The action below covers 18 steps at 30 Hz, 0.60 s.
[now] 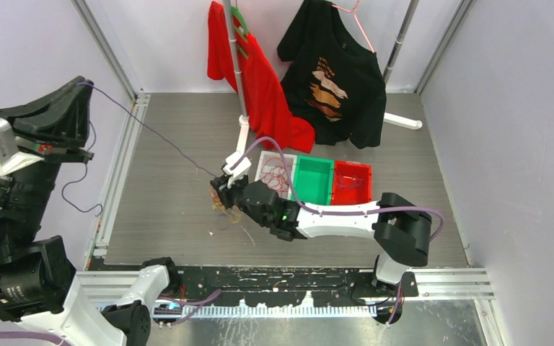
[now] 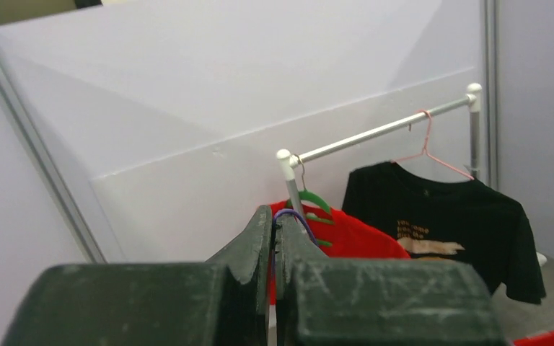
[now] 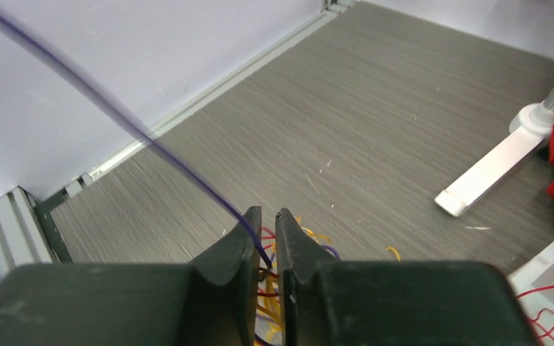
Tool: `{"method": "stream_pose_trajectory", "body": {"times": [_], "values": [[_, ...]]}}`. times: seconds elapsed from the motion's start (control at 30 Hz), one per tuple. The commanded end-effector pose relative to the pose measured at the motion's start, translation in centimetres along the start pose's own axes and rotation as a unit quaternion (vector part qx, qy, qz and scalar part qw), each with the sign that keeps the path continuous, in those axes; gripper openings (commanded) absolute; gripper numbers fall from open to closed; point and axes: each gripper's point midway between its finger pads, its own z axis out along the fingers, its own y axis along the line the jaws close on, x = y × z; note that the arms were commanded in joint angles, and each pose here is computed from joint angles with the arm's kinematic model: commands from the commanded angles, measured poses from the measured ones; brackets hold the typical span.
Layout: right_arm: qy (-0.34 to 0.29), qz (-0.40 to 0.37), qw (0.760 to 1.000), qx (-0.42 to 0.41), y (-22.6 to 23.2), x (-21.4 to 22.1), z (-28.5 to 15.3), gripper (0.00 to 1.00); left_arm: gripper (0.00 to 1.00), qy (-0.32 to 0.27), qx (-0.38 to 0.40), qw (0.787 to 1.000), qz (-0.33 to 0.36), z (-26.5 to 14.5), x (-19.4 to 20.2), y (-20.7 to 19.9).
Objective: Untangle the cables
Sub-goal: Untie the cable.
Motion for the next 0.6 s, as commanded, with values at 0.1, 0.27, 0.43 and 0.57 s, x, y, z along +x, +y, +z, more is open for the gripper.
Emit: {"method": "stream_pose_trajectory", "body": {"times": [0.1,0.27,0.43,0.57], "values": [[0.004,0.033,0.999,-0.039,1.3,2.4,0.5,0.33,0.0,-0.063,-0.06,0.996,0.032,1.5,-3.9,3.1],[0.017,0.037,0.998,-0.056,1.4,5.0,0.0,0.43,0.0,-0.073,-0.081,0.994,0.027,3.6,-4.5,5.0],[0.026,0.039,0.998,-0.05,0.9,6.9,-0.3,0.44,0.0,-0.093,-0.082,0.992,0.027,4.8,-5.7,5.7],[-0.008,0.026,0.998,-0.063,1.3,3.6,-0.6,0.53,0.0,-0.065,-0.053,0.996,0.009,5.3,-3.8,5.0]]}}
